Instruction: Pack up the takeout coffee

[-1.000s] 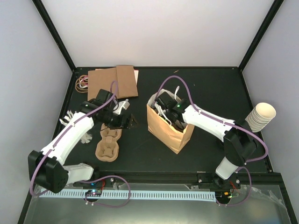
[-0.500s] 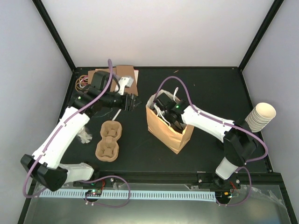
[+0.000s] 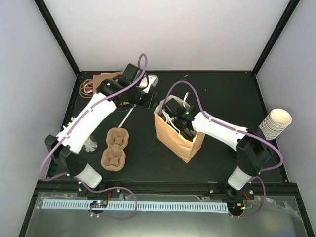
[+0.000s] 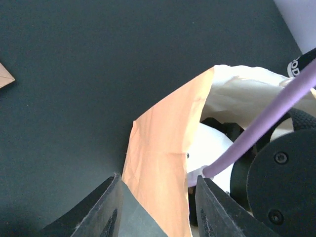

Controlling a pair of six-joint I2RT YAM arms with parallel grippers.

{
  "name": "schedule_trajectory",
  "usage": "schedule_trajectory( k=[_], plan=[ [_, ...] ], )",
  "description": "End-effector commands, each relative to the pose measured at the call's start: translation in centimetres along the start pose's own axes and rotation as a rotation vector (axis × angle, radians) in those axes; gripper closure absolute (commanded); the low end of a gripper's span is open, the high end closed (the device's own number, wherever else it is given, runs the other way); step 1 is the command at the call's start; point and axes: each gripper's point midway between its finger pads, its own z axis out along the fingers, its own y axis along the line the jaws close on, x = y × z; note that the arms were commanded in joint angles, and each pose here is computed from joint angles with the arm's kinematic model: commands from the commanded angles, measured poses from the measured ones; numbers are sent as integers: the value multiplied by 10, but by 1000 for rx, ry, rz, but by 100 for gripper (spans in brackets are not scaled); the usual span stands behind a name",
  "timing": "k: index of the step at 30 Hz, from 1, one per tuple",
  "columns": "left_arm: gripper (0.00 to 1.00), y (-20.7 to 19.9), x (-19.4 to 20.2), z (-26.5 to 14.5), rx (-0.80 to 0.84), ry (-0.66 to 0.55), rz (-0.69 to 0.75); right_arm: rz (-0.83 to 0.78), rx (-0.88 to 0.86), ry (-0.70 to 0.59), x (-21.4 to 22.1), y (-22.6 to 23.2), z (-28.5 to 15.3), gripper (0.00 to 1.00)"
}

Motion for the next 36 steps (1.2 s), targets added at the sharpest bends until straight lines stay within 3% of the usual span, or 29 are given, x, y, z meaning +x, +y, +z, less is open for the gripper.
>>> schedule_trajectory(
  k=[1,8,18,24,36],
  plan=[
    [58,-2,0,-2,-51,49,38,2,11,280,73,1,26,51],
    [62,-18,2,5,-53,83,91,0,12,274,72,1,26,51],
    [72,-5,13,14,-136,139,89,3,9,255,68,2,24,50],
    [85,-7,16,17,-133,156,96,4,12,242,64,1,22,50],
    [98,-10,17,13,-134,160,115,9,22,190,52,0,13,45]
  ],
)
